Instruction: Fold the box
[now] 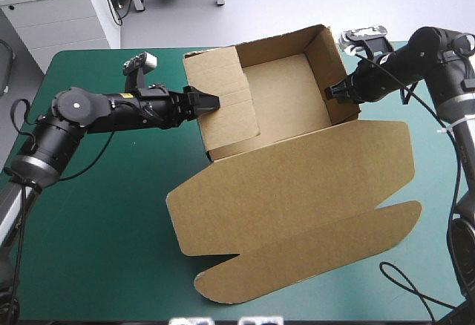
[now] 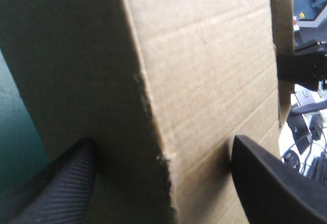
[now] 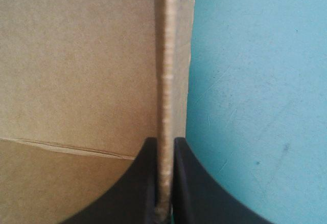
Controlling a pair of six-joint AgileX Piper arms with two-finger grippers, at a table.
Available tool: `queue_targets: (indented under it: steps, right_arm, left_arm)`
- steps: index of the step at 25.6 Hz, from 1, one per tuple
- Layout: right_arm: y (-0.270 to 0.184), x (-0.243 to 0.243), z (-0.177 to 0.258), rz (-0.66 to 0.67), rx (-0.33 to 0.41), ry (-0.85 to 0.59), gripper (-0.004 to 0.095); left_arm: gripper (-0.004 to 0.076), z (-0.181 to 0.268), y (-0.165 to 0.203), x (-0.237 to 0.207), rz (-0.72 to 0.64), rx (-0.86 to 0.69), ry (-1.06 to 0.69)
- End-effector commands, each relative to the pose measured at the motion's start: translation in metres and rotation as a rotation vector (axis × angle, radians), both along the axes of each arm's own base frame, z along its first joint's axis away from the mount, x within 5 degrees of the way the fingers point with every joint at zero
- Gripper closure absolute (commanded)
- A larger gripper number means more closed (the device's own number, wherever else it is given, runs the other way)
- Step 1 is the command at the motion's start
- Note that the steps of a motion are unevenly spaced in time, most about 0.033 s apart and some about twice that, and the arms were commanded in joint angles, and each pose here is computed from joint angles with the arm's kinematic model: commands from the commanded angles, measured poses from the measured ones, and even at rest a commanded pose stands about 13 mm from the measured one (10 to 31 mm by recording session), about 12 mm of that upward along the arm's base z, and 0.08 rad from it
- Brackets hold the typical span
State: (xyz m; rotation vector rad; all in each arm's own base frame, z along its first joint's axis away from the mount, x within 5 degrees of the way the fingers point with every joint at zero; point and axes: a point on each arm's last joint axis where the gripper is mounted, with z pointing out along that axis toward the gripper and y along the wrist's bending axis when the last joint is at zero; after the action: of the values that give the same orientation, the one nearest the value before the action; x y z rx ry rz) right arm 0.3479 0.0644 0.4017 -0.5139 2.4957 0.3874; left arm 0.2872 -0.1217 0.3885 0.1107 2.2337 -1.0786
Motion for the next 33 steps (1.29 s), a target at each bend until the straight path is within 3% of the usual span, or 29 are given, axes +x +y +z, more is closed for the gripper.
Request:
queue_targets:
  steps: [1,7,16,28,33]
  right_arm:
    - [0.000,-0.011,0.026,-0.015,0.062,-0.084,0.0919]
    - [0.022,-0.015,0.025,0.016,-0.018,-0.114,0.0916]
    - [0.054,-0.023,0.033,0.019,-0.128,-0.231,0.0916]
    - [0.058,-0.021,0.039,-0.009,-0.083,-0.292,0.0916]
    - [0.056,-0.025,0.049,-0.018,-0.061,-0.347,0.0915]
  left_arm:
    - [0.0193,0.023,-0.014,-0.011,0.075,-0.029,-0.050]
    - [0.0193,0.008,-0.026,-0.018,0.217,0.183,0.002]
    - [0.0193,0.007,-0.027,-0.018,0.322,0.171,0.037]
    - [0.0197,0.008,-0.026,-0.016,0.340,0.152,0.033]
    - [0.0299,0.003,-0.029,-0.012,0.339,0.161,0.047]
